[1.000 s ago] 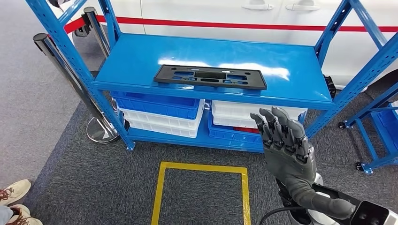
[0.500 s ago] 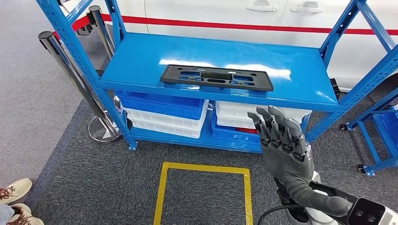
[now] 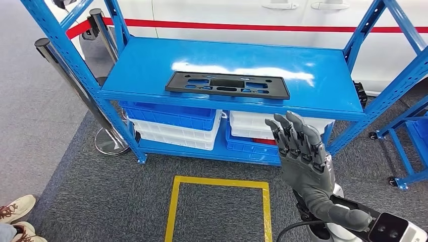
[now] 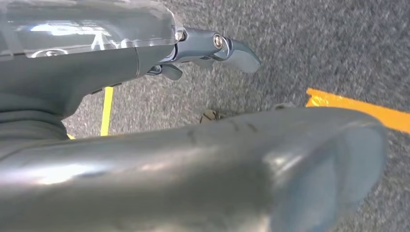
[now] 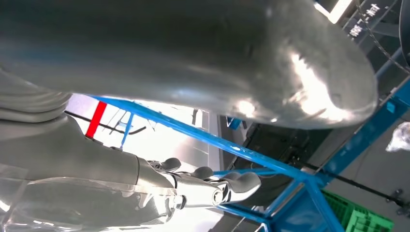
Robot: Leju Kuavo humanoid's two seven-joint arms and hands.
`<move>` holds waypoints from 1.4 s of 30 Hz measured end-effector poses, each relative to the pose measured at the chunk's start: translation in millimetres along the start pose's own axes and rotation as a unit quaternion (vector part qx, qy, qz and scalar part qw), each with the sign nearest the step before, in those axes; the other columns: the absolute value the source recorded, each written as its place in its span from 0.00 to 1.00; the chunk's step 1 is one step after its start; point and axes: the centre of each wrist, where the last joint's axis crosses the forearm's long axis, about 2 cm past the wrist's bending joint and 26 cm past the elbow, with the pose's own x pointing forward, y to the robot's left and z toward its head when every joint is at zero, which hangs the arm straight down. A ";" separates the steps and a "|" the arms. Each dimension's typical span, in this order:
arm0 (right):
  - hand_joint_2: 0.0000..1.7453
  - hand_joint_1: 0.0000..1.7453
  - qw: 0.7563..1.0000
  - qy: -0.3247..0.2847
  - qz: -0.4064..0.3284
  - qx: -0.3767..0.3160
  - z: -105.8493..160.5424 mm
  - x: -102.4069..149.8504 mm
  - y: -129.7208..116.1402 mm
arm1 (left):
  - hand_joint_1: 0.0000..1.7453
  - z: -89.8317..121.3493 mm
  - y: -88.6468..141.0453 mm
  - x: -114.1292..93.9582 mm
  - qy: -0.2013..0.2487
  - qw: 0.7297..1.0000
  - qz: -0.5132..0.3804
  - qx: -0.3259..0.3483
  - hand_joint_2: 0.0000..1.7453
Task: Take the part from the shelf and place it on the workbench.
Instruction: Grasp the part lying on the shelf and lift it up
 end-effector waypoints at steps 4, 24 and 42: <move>0.00 0.00 1.000 0.000 -0.002 0.001 -0.2 -0.3 1.6 | 0.00 0.1 0.4 -0.5 0.000 1.000 0.000 0.000 0.00; 0.00 0.00 1.000 0.003 -0.002 0.000 0.1 -1.6 5.0 | 0.00 -0.5 2.9 0.0 -0.004 1.000 0.000 0.000 0.00; 0.00 0.00 1.000 0.009 -0.009 0.003 1.9 -4.9 6.9 | 0.00 -1.1 3.6 1.7 -0.007 1.000 0.010 0.001 0.00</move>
